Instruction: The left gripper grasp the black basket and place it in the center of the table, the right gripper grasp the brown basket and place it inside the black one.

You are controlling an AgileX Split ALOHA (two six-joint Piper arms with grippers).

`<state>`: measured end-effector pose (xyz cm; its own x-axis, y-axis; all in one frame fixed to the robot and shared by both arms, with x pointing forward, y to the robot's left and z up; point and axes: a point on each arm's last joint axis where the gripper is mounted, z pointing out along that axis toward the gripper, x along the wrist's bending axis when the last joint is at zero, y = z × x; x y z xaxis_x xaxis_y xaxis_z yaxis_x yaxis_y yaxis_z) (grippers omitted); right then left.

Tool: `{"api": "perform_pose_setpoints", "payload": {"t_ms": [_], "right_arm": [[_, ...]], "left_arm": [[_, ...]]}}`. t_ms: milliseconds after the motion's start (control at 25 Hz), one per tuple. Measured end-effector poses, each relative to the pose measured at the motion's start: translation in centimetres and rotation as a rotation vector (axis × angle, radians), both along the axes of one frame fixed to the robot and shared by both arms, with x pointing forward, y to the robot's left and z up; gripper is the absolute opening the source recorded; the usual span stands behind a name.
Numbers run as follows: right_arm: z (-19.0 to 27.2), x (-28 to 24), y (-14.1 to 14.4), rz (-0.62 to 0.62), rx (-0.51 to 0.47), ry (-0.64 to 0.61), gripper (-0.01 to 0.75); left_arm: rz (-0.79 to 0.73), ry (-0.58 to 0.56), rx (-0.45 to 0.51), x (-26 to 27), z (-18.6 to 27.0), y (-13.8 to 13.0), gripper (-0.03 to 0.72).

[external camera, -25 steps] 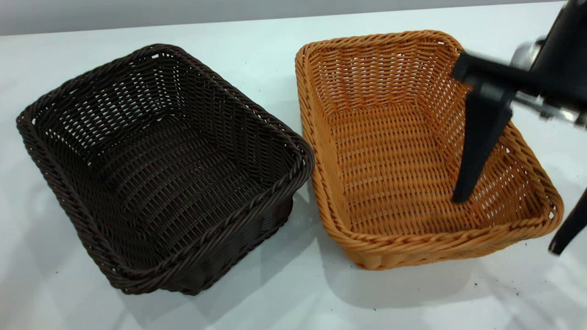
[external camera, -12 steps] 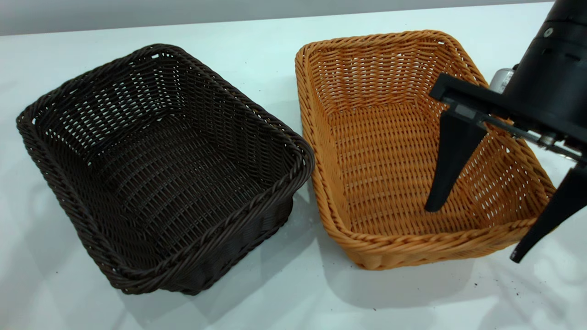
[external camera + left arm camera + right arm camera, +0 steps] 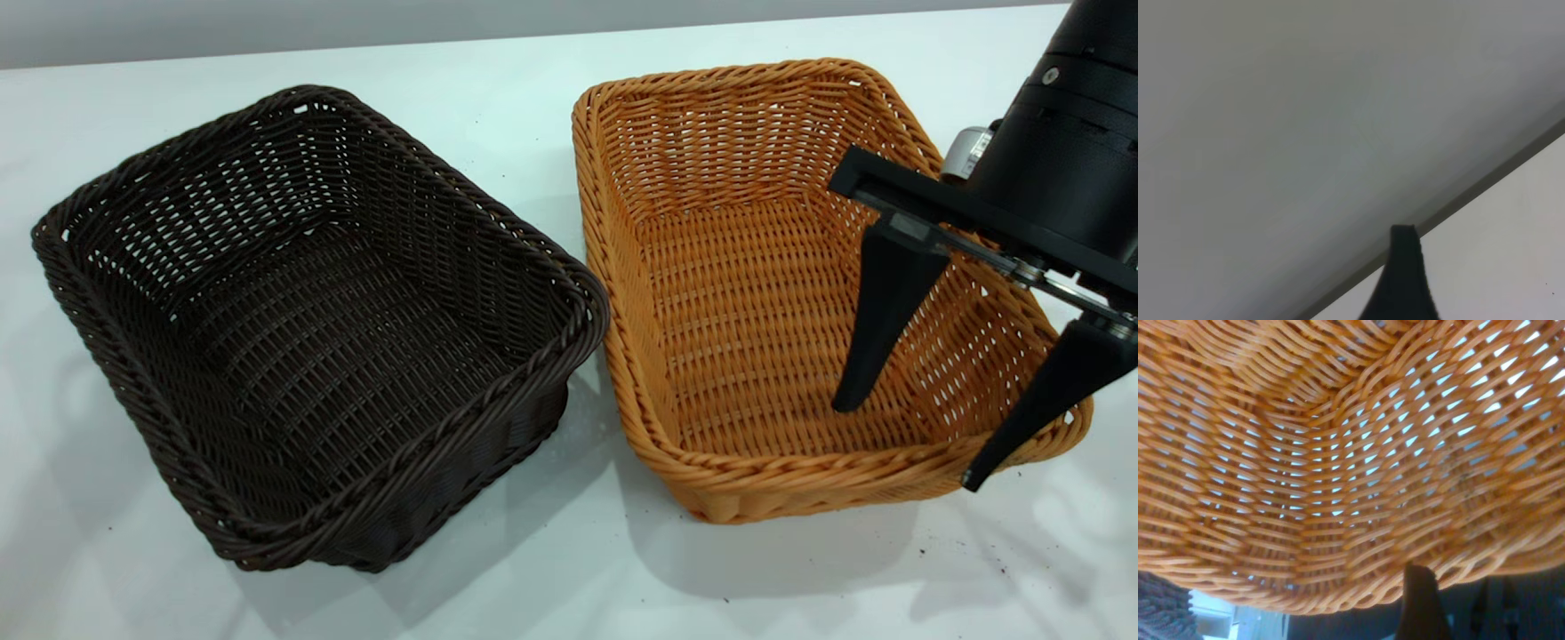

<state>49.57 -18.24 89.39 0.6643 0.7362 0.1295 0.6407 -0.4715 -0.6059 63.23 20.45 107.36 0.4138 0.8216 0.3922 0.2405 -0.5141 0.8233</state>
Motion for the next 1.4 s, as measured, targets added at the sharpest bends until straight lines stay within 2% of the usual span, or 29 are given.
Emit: {"api": "perform_pose_setpoints", "payload": {"t_ms": [360, 680, 1080, 1400], "right_arm": [[-0.1, -0.2, -0.1, 0.024, 0.000, 0.009, 0.446], [-1.9, -0.4, 0.1, 0.032, 0.022, 0.094, 0.446], [-2.4, 0.2, -0.1, 0.031, -0.010, 0.011, 0.446], [-2.8, 2.3, -0.3, 0.028, -0.048, -0.193, 0.446]], "left_arm": [[0.000, 0.000, 0.000, 0.0, 0.0, 0.0, 0.521], [0.000, 0.000, 0.001, 0.0, 0.0, 0.0, 0.521], [-0.001, -0.001, 0.002, 0.0, 0.0, 0.0, 0.521], [-0.004, 0.006, 0.003, 0.0, -0.1, 0.0, 0.521]]}}
